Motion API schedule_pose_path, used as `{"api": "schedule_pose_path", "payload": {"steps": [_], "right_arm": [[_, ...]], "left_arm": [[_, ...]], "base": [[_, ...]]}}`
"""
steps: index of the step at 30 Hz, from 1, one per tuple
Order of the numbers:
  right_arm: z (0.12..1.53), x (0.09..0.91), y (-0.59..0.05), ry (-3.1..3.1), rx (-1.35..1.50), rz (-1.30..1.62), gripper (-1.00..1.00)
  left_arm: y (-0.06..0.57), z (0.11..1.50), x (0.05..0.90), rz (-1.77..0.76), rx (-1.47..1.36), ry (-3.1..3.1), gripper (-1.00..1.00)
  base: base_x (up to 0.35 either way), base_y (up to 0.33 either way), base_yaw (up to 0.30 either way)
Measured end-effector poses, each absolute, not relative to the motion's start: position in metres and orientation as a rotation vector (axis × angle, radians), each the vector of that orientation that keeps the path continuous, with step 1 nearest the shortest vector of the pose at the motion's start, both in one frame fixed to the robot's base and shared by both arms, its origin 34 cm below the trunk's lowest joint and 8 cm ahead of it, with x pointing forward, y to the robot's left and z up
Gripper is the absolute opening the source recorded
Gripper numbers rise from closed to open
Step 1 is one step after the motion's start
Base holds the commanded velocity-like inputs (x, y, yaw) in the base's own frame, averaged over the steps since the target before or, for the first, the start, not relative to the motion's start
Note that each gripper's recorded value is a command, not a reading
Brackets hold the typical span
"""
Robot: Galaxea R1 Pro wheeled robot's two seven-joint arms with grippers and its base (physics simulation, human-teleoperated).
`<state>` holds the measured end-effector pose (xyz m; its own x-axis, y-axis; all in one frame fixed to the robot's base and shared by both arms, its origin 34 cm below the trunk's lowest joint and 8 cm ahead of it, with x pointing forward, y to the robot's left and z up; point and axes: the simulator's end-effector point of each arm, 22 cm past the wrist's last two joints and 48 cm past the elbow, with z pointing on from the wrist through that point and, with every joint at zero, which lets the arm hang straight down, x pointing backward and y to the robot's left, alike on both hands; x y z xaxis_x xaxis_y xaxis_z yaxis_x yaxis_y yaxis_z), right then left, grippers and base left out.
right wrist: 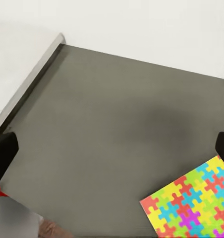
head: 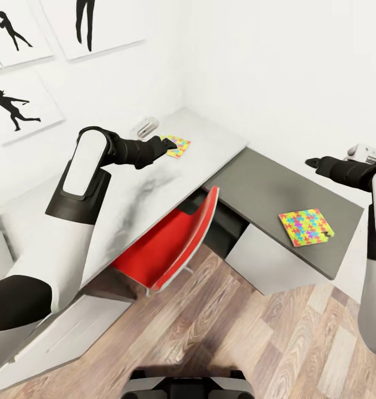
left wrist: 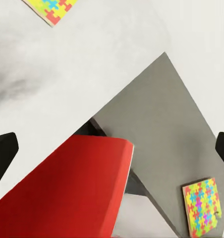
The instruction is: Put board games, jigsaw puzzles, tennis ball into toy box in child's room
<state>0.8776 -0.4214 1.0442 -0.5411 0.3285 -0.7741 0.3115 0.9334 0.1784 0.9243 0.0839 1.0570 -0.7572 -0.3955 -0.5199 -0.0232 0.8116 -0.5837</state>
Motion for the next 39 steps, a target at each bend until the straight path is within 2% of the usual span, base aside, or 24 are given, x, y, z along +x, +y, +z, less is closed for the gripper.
{"api": "schedule_pose_path", "payload": {"steps": [39], "right_arm": [[0.981, 0.845, -0.437, 2.29, 0.528, 0.051, 1.0]], "left_arm": [[0.083, 1.053, 0.918, -0.745, -0.298, 2.343, 1.0]], "base": [[0.0, 0.0, -0.284]]}}
